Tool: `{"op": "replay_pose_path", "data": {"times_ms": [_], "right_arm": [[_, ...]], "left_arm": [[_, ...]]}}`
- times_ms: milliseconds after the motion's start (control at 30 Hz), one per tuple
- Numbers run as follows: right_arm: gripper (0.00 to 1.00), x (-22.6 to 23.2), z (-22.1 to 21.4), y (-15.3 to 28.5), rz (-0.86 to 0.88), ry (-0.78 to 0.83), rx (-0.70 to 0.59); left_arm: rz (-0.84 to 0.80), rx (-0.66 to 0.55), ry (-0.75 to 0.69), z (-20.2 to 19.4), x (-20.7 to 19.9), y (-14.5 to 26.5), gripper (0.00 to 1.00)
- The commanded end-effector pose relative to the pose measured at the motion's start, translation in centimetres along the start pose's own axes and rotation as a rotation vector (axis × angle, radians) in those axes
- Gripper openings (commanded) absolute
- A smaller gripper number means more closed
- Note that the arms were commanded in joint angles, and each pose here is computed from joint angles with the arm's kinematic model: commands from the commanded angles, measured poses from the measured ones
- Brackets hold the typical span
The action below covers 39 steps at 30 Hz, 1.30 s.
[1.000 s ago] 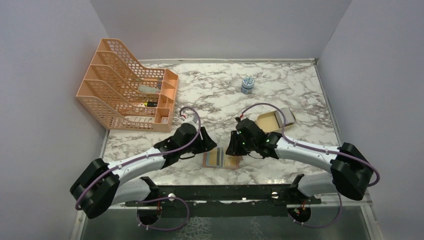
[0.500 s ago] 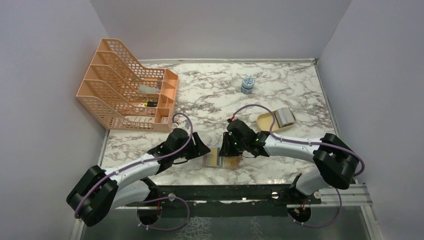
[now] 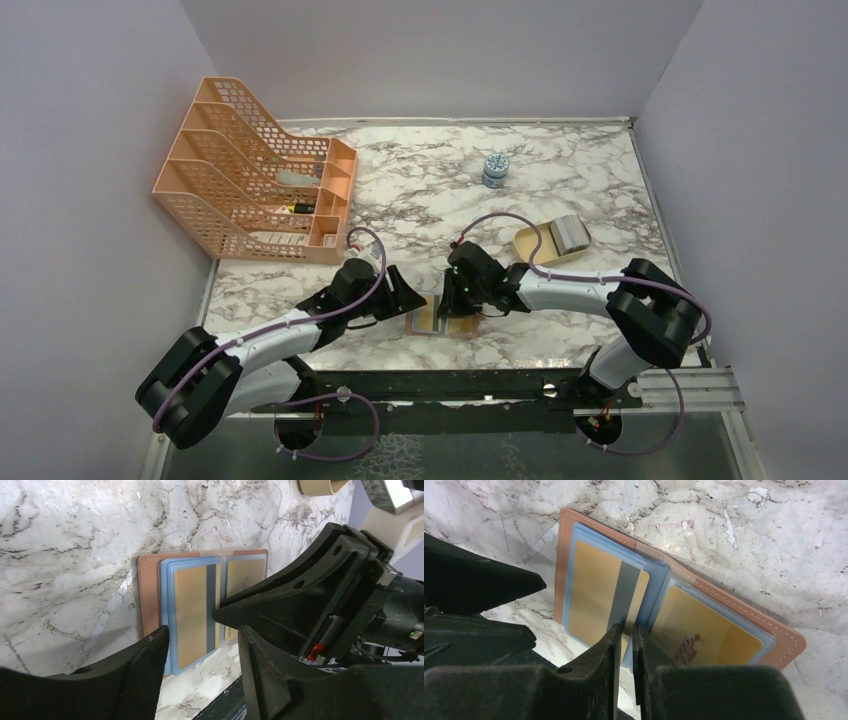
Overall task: Put the credit cards into the card holder
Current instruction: Turn over the card slot in the card holder.
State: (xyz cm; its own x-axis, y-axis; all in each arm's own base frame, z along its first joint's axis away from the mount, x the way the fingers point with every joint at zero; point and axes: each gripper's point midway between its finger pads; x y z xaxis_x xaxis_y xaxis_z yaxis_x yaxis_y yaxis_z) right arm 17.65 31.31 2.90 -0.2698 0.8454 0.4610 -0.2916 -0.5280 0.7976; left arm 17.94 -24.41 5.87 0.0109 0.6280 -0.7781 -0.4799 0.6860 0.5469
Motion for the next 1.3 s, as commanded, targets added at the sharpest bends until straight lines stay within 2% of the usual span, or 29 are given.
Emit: {"op": "replay_pose_path", "data": {"times_ms": [0,600,1000,1133,1267], "right_arm": [[0.13,-0.6,-0.7,-0.8,-0.016,-0.005,0.010],[0.09,-1.4,-1.5,-1.1,-0.027,-0.010,0.019],[0.09,-1.3,-1.4,-1.0,-0.021,-0.003,0.017],[0.14,-0.7,-0.8,-0.6,-0.005,0.020,0.002],[0.20,0.0,0.7,0.8,0.013,0.060,-0.066]], "left_arm": [[-0.044,0.013,0.008,-0.2,-0.7,-0.1,0.55],[-0.036,0.030,0.015,-0.5,-0.2,-0.9,0.55],[-0.066,0.069,0.034,-0.8,-0.9,-1.6,0.46],[-0.093,0.077,0.037,-0.7,-1.8,-1.6,0.43],[-0.120,0.078,0.033,-0.5,-2.8,-1.5,0.43]]}}
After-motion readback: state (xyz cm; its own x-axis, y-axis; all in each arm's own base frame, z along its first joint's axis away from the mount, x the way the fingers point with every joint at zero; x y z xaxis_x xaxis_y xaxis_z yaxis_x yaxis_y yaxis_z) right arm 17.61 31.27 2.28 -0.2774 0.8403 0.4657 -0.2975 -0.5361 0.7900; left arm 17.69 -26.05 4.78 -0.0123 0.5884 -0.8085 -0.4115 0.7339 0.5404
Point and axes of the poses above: each gripper's point midway between its finger pads, its own y axis back along the fingers, its own x axis along the line the jaws close on, z = x × y, and after that the axes turned 3 degrees about y, right-handed
